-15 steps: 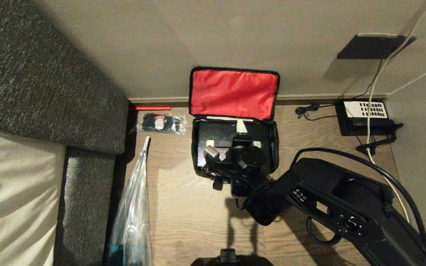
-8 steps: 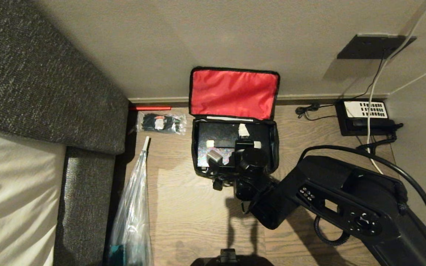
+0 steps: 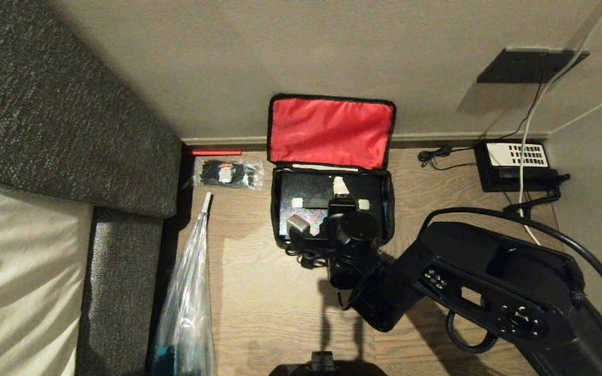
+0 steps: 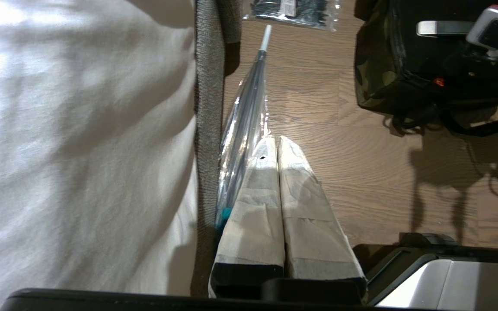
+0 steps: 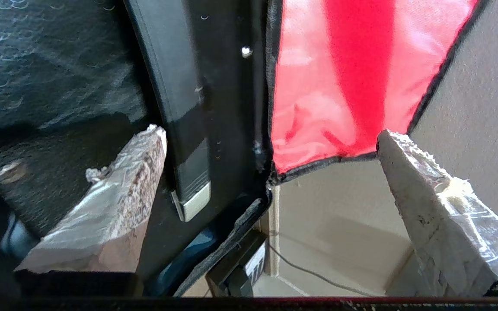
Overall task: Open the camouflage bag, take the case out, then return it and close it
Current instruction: Lift the black box
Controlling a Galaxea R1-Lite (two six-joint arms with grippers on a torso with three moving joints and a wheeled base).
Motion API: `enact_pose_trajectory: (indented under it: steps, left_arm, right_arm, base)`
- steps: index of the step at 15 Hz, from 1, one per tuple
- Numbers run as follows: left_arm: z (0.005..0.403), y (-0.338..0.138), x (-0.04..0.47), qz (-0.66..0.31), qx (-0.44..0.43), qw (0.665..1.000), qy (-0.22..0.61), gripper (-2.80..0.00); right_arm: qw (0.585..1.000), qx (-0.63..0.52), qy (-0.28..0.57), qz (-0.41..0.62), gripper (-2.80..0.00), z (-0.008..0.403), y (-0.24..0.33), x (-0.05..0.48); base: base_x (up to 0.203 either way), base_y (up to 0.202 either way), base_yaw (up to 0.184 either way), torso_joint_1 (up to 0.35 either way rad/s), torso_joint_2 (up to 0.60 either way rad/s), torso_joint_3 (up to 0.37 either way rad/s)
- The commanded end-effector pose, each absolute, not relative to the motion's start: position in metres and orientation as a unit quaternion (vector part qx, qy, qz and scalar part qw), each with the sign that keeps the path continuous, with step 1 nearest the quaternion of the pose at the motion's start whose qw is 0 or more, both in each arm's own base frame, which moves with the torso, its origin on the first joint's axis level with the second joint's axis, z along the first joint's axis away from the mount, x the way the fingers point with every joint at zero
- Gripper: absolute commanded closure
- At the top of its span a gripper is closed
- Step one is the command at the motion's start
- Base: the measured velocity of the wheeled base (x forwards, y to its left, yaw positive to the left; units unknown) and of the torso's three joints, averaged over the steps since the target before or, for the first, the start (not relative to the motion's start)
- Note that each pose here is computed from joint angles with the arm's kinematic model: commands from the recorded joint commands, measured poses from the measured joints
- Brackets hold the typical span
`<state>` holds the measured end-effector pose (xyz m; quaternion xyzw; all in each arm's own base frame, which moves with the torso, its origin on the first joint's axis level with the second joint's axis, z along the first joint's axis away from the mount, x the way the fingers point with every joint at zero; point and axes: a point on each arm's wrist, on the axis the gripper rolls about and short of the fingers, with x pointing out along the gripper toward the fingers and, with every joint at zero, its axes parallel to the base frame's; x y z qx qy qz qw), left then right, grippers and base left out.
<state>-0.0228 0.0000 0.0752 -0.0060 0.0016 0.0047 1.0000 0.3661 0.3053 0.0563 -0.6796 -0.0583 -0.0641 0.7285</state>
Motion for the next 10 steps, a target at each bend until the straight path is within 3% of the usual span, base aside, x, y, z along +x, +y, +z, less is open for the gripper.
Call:
enact_pose_trajectory:
  steps: [1,10]
  left_arm:
    - [0.074,0.000,-0.023,0.005,-0.006,1.000,0.002,0.00]
    - [0.074,0.000,-0.023,0.005,-0.006,1.000,0.002,0.00]
  right_arm:
    - [0.727,-0.680,-0.059,-0.070,-2.80,0.051,0.307,0.370]
    - [0.723,-0.685,-0.050,-0.078,-2.80,0.023,0.306,0.385]
  base:
    - [0.000,0.000,0.000,0.000,0.00,0.000]
    - [0.000,0.000,0.000,0.000,0.00,0.000]
